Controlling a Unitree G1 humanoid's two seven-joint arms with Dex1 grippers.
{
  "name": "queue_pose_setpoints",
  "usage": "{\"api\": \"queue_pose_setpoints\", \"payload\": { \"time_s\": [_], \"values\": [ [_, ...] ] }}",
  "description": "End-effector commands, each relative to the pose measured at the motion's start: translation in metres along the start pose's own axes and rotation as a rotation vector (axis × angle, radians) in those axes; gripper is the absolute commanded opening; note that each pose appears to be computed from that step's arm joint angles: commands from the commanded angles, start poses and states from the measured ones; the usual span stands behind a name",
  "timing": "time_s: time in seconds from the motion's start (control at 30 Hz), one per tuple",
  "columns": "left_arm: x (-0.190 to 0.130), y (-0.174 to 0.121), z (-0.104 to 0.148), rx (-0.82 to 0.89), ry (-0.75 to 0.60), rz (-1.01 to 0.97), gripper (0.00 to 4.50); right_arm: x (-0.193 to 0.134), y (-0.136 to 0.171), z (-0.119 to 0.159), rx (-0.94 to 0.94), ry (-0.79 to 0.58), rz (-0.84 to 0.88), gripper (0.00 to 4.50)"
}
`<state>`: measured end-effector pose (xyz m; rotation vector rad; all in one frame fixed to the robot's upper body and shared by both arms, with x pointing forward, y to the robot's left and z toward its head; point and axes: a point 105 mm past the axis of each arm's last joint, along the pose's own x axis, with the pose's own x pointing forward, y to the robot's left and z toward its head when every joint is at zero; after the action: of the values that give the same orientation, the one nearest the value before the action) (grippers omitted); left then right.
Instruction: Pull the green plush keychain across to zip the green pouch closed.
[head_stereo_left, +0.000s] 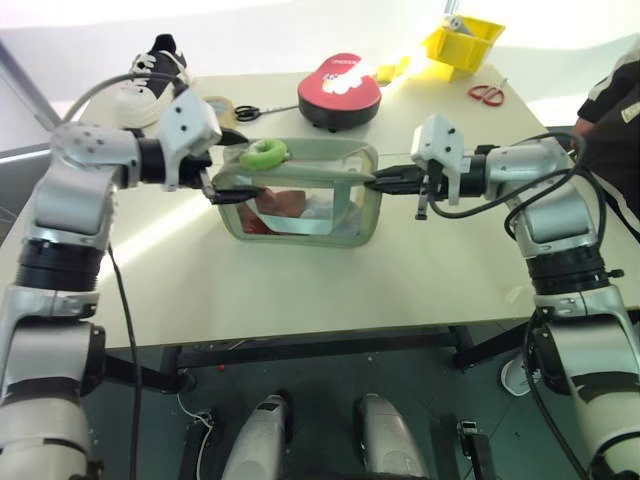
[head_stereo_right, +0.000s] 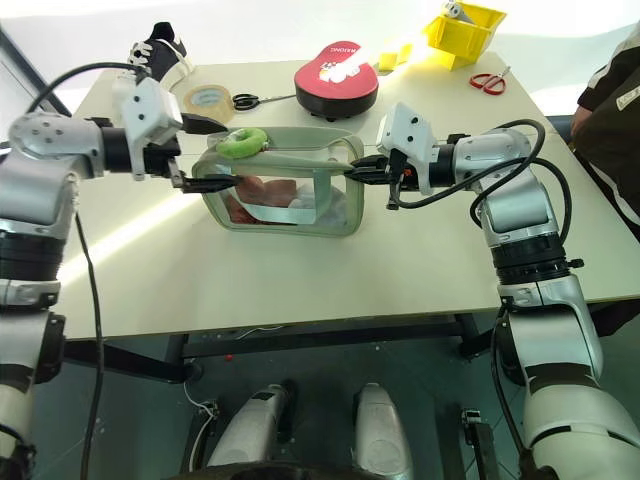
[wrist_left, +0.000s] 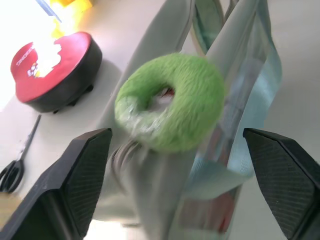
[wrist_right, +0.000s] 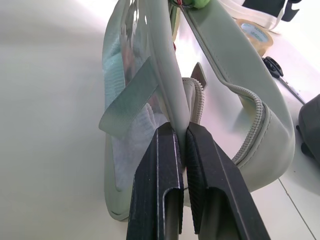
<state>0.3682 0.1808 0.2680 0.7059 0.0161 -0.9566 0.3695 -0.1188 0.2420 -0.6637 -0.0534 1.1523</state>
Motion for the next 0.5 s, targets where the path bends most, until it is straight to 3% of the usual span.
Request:
{"api": "queue_pose_setpoints", "payload": {
  "time_s": [0.03,0.17,0.23,0.27,0.5],
  "values": [
    [-0.016,0.0,-0.009,-0.006,0.041,0.015,4.41,-0.006,-0.007,0.022,-0.073,-0.039,-0.022,0.0],
    [-0.01,-0.008,-0.029,-0.034,0.069,0.018,4.41,-0.006,-0.007,0.022,-0.073,-0.036,-0.02,0.0],
    [-0.005,-0.01,-0.036,-0.034,0.08,0.022,3.89,-0.005,-0.007,0.022,-0.073,-0.036,-0.018,0.0],
    [-0.004,-0.011,-0.039,-0.028,0.086,0.023,3.55,-0.005,-0.007,0.022,-0.073,-0.036,-0.018,0.0],
    [-0.004,-0.008,-0.029,-0.067,0.019,0.037,0.04,-0.006,-0.007,0.02,-0.072,-0.028,-0.023,0.0]
  ]
}}
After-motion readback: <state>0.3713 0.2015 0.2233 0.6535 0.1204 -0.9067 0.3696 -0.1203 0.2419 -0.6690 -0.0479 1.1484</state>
